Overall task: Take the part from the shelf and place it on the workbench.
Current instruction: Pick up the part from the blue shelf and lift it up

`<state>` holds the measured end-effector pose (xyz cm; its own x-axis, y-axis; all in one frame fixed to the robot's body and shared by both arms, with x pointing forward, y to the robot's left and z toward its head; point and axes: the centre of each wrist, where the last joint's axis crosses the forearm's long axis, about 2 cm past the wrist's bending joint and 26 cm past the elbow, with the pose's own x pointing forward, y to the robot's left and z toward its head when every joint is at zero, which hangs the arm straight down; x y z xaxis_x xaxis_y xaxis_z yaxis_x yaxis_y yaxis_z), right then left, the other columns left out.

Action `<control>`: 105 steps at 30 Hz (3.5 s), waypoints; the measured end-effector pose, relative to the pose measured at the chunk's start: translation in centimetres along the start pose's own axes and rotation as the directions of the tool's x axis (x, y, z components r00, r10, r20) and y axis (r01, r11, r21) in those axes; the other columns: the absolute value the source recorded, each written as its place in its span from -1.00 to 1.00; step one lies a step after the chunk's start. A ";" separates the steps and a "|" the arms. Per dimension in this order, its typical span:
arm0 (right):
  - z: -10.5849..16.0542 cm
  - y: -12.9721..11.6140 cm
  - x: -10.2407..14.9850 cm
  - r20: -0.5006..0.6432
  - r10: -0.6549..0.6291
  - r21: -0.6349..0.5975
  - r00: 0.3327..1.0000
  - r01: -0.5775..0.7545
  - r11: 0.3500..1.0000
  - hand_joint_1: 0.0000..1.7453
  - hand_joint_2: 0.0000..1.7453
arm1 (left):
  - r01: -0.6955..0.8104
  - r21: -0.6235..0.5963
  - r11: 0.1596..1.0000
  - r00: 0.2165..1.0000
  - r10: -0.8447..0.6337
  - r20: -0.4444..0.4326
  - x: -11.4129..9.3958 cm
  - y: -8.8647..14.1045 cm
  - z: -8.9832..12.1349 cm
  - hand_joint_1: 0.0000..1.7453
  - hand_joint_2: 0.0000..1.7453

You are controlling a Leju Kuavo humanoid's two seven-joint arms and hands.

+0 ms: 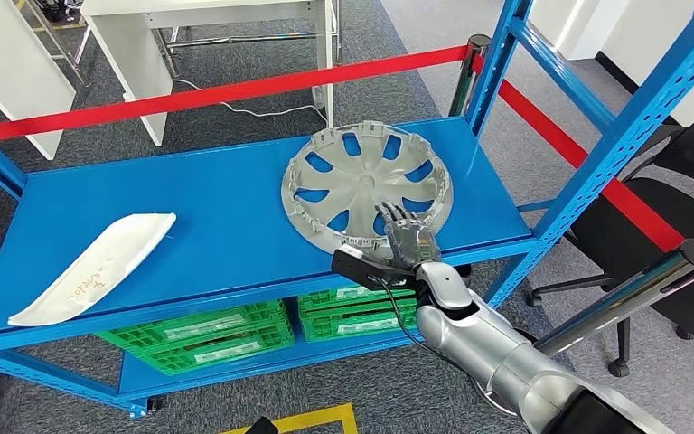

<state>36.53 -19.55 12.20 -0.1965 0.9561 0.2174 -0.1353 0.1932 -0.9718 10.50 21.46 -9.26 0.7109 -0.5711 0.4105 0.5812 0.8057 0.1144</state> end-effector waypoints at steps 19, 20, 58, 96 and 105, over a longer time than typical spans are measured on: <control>-0.4 -0.2 -0.4 -0.087 -0.055 0.071 0.995 0.062 0.996 -1.00 -1.00 | -0.006 0.000 1.000 1.000 0.006 0.007 0.0 0.0 0.0 -1.00 -1.00; -0.4 -0.2 -0.4 -0.087 -0.055 0.071 0.995 0.062 0.996 -1.00 -1.00 | -0.006 0.000 1.000 1.000 0.006 0.007 0.0 0.0 0.0 -1.00 -1.00; -0.8 -0.8 -0.4 -0.085 -0.108 0.109 0.991 0.117 0.987 -1.00 1.00 | -0.004 0.000 1.000 1.000 0.004 0.016 0.0 0.0 0.0 -1.00 -1.00; -1.0 -1.2 -0.5 -0.129 -0.191 0.110 0.973 0.205 0.973 1.00 1.00 | -0.017 0.004 1.000 1.000 0.017 0.018 0.0 0.0 0.0 -1.00 -1.00; -1.0 -1.2 -0.6 -0.132 -0.195 0.112 0.972 0.210 0.971 1.00 1.00 | -0.020 0.006 1.000 1.000 0.019 0.019 -0.1 0.0 0.0 -1.00 -1.00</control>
<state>37.82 -20.12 13.13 -0.0369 0.9206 0.3887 -0.2818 0.3636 -0.8879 10.47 21.50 -9.28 0.7144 -0.5522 0.4297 0.5647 0.8177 0.1119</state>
